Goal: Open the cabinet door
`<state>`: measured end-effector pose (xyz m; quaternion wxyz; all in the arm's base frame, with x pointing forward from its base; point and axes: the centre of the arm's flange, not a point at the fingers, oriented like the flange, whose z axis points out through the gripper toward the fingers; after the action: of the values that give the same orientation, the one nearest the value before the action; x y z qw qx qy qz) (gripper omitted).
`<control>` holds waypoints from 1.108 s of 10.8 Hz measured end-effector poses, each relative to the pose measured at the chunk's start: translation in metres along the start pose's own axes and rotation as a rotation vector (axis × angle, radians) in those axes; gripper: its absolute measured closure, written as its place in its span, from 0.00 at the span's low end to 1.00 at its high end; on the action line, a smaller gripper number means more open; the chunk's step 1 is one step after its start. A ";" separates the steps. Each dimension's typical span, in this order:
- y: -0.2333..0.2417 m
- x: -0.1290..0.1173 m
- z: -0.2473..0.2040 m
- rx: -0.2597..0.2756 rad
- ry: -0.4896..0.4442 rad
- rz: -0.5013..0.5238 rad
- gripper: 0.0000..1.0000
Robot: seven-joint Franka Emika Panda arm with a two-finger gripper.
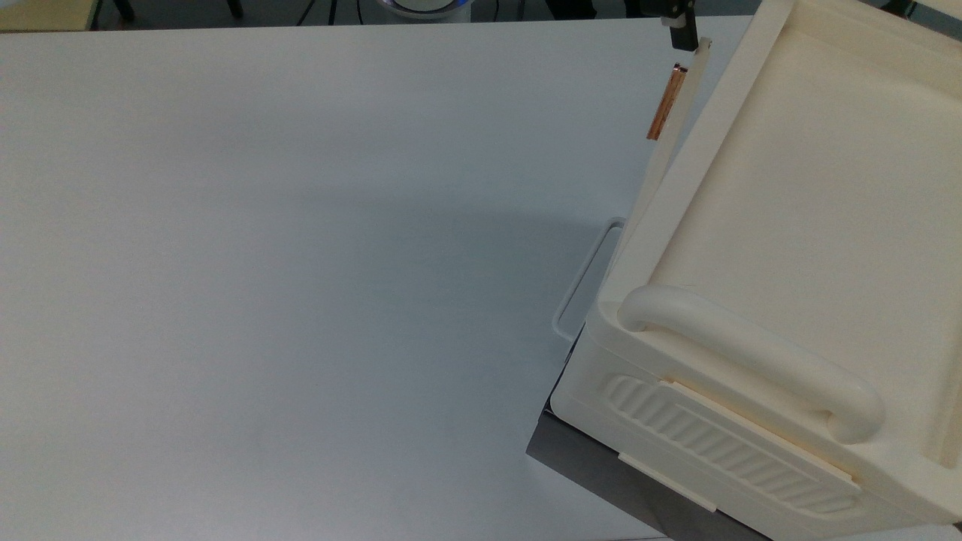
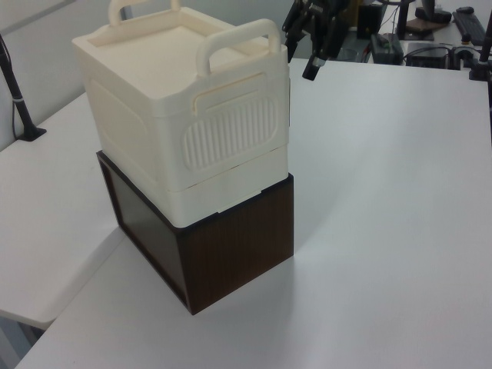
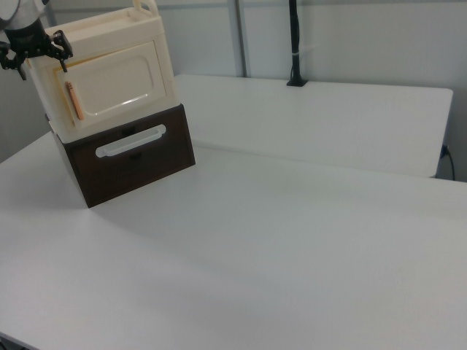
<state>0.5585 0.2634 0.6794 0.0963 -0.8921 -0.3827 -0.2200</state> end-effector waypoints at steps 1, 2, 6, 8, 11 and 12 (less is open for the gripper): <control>-0.003 -0.001 -0.008 0.001 -0.001 -0.010 0.00; -0.005 0.000 -0.013 -0.001 0.005 -0.016 0.00; -0.014 0.002 -0.010 0.008 0.004 -0.058 0.00; -0.020 0.009 0.000 0.012 0.019 -0.073 0.00; -0.020 0.012 0.011 0.015 0.023 -0.075 0.00; -0.019 0.012 0.014 0.017 0.020 -0.081 0.00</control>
<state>0.5562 0.2889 0.6723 0.0984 -0.8727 -0.4196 -0.2294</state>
